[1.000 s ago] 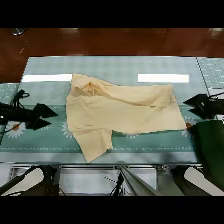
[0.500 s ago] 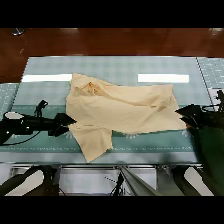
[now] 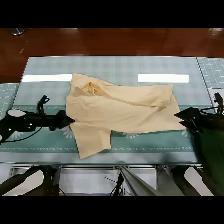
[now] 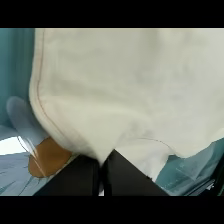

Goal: Fold the shirts.

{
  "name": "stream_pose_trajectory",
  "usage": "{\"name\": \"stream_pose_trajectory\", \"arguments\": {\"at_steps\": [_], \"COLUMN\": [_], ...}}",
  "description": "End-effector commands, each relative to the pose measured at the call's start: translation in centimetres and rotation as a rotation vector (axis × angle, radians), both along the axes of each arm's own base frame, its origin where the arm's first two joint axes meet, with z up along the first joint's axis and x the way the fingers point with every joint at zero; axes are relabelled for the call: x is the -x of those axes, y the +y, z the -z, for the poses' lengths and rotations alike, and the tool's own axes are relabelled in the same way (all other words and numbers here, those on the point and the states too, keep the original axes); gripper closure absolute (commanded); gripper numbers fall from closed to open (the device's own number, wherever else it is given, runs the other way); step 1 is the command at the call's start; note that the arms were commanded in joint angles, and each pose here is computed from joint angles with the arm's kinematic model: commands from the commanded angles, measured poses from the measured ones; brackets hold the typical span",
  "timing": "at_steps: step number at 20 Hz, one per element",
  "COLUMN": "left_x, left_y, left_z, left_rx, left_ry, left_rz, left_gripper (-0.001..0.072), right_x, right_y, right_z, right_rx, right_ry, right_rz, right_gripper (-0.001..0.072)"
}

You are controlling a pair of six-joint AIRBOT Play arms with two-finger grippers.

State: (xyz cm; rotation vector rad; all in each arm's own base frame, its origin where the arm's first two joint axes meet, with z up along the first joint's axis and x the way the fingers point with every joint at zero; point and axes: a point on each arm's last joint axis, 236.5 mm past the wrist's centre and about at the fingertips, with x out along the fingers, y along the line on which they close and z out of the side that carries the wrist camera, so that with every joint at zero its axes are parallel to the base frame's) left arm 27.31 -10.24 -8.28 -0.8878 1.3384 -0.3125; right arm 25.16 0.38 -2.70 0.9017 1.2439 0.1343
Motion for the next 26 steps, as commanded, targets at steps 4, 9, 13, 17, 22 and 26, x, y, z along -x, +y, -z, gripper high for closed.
{"name": "stream_pose_trajectory", "arguments": {"at_steps": [4,9,13,17,22,26], "left_x": [-1.0,-0.7,-0.3,-0.4,-0.4,-1.1], "left_y": [4.0,2.2,0.7,-0.3,-0.8,-0.6], "left_z": [-2.3,-2.1,-2.0,-1.7,-1.6,-2.0], "left_rx": [0.052,0.043,0.042,0.021,0.011,0.004], "left_ry": [-0.052,-0.055,-0.055,-0.06,-0.066,-0.087], "left_rz": [-0.053,0.007,0.06,0.083,0.098,0.097], "left_gripper": [0.0683,0.0683,0.0683,0.0683,0.0683,0.0683], "right_x": [5.5,7.5,6.1,3.8,0.5,-2.6], "right_y": [-3.6,-2.4,-2.5,-1.3,2.0,3.0], "right_z": [3.8,5.9,6.3,7.0,7.8,5.0], "right_rx": [0.167,0.14,0.146,0.142,0.032,0.055], "right_ry": [0.301,0.365,0.294,0.241,0.215,0.123], "right_rz": [0.047,0.055,0.072,0.041,0.051,-0.082], "right_gripper": [0.009,0.0089,0.009,0.009,0.026,0.069]}}
